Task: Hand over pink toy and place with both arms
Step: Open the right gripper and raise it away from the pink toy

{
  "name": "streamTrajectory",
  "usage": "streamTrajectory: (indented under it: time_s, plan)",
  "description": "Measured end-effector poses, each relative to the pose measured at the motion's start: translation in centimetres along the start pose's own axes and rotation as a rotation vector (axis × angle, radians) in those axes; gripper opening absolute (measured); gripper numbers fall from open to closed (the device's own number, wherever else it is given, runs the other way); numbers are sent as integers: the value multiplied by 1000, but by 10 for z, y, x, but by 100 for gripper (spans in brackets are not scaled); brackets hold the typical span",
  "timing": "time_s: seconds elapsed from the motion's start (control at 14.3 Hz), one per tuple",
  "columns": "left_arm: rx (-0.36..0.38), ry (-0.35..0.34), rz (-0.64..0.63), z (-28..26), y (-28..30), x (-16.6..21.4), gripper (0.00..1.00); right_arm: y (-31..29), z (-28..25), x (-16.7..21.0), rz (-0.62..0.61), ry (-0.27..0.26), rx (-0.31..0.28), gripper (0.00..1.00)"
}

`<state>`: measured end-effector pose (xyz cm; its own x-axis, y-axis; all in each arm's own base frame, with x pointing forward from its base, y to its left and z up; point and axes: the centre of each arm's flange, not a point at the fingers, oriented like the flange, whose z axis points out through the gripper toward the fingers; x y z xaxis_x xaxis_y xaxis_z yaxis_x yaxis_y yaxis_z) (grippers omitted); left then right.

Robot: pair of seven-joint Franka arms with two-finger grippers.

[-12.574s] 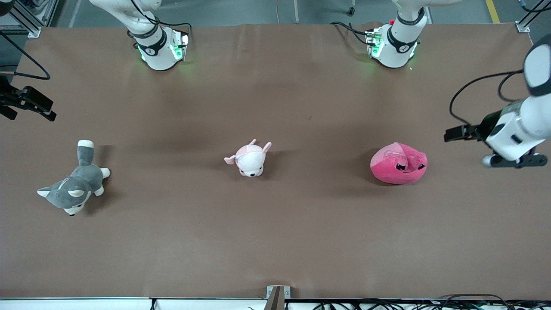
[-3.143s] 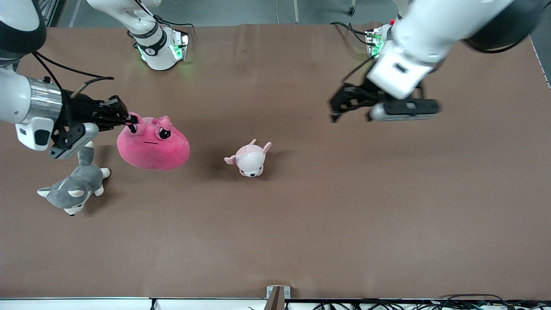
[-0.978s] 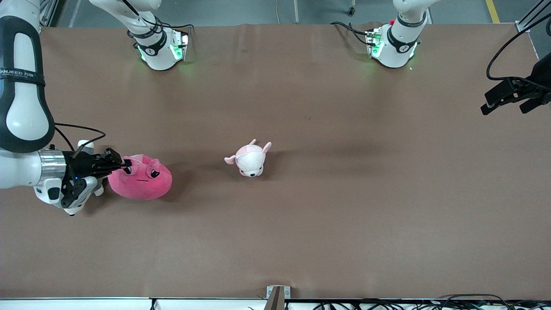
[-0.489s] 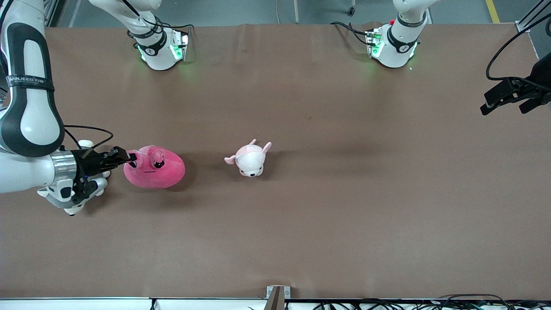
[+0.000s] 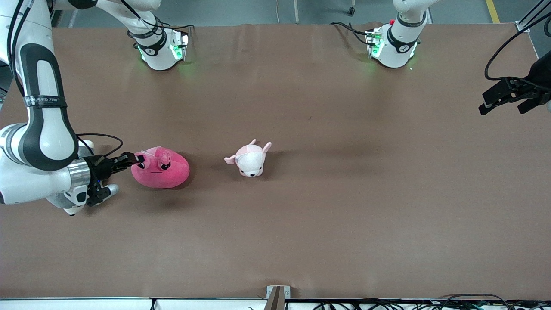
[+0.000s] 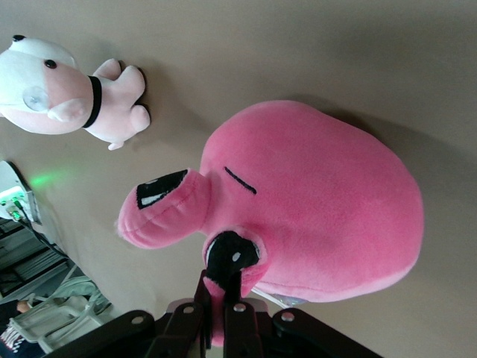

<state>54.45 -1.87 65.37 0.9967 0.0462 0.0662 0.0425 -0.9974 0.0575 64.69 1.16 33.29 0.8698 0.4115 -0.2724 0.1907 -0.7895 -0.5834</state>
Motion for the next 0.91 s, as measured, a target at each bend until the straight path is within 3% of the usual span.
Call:
streamTrajectory:
  time_s: [0.28, 0.35, 0.63, 0.91]
  plan:
    - [0, 0, -1, 0, 0, 0, 100, 7, 10, 5, 10, -2, 35, 9]
    - [0, 0, -1, 0, -1, 0, 100, 9, 12, 5, 13, -4, 39, 13]
    - [-3, 0, 15, 0, 8, -1, 100, 9, 6, 7, 60, 11, 36, 52]
    - [-9, 1, 19, -1, 8, -1, 100, -13, -56, 0, 186, 108, -49, 94]
